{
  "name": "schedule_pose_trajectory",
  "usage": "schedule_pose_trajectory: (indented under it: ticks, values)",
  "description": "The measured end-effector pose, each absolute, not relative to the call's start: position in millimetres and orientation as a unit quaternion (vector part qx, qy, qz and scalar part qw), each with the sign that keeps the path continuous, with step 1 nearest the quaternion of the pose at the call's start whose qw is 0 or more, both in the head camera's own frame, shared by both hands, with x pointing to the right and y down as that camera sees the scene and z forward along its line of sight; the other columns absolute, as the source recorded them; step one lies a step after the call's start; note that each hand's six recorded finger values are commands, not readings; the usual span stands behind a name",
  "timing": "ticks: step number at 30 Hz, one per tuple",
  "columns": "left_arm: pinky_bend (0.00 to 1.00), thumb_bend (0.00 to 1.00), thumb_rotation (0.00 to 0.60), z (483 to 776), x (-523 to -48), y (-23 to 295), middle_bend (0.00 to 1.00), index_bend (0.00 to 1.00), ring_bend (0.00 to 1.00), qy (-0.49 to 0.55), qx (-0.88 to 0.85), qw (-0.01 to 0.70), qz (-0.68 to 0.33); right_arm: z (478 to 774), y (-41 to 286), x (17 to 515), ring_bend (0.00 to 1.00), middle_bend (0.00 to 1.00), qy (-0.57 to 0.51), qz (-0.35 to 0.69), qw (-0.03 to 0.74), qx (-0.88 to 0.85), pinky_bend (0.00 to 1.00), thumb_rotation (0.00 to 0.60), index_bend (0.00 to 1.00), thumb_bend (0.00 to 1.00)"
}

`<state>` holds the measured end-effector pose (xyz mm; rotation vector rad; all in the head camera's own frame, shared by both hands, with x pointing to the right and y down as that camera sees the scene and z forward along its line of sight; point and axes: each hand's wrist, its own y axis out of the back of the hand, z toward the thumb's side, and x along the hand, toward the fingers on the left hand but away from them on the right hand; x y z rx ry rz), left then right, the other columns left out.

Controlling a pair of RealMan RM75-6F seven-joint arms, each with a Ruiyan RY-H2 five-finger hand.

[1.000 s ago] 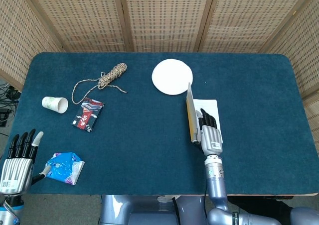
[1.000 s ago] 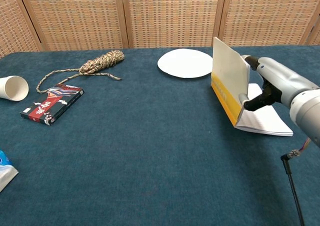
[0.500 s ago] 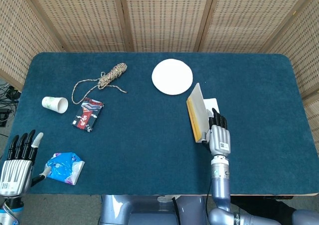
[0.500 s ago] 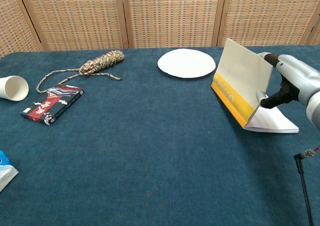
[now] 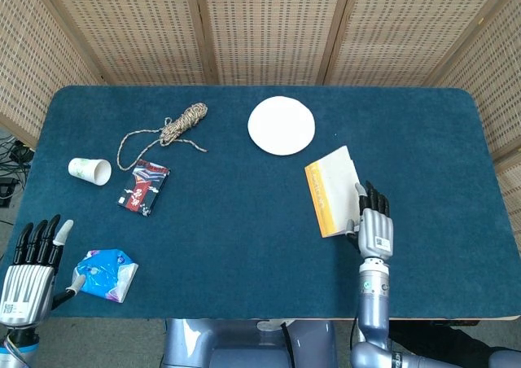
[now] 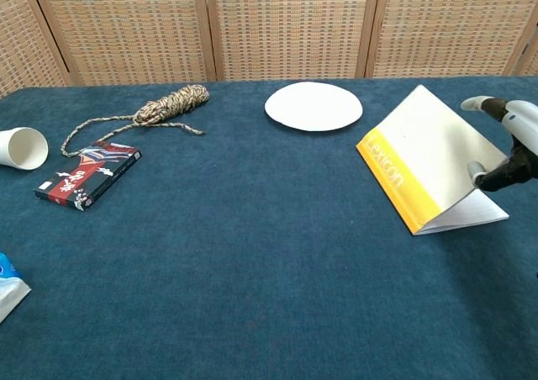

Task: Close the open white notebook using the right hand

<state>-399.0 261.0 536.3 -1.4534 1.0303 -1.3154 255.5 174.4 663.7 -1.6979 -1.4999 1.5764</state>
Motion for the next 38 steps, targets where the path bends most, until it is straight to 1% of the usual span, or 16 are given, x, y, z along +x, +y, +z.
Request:
schedule_pose_trajectory:
  ticks: [7,10,20,24,29,34,38]
  values:
    - [0.0,0.18,0.6,531.3,-398.2,262.1,0.0,0.0,0.0,0.42,-0.585,0.452,-0.527,660.7,179.2,270.1,0.0,0.0,-0.531,0.567,0.191,-0.599,0.0,0.6,0.0,0.65]
    - [0.0,0.18,0.6,528.9,-399.9,261.2,0.0,0.0,0.0,0.423,-0.584,0.451,-0.525,656.3,181.2,272.0,0.0,0.0,-0.529,0.561,0.196,-0.606,0.0,0.6,0.0,0.63]
    - [0.0,0.18,0.6,527.9,-409.3,260.7,0.0,0.0,0.0,0.413,-0.568,0.449,-0.552,626.7,194.0,287.7,0.0,0.0,-0.467,0.549,0.285,-0.632,0.0,0.6,0.0,0.4]
    - [0.0,0.18,0.6,524.1,-408.8,262.2,0.0,0.0,0.0,0.406,-0.566,0.451,-0.558,611.2,204.0,303.1,0.0,0.0,-0.433,0.539,0.333,-0.642,0.0,0.6,0.0,0.34]
    - [0.0,0.18,0.6,522.2,-409.9,263.3,0.0,0.0,0.0,0.405,-0.566,0.449,-0.561,596.4,220.5,327.0,0.0,0.0,-0.406,0.529,0.359,-0.653,0.0,0.6,0.0,0.3]
    - [0.0,0.17,0.6,523.8,-411.5,263.4,0.0,0.0,0.0,0.402,-0.565,0.448,-0.564,585.3,239.5,343.1,0.0,0.0,-0.386,0.519,0.383,-0.659,0.0,0.6,0.0,0.29]
    - [0.0,0.18,0.6,528.1,-411.1,262.9,0.0,0.0,0.0,0.401,-0.57,0.441,-0.565,581.4,246.5,352.9,0.0,0.0,-0.389,0.524,0.374,-0.659,0.0,0.6,0.0,0.3]
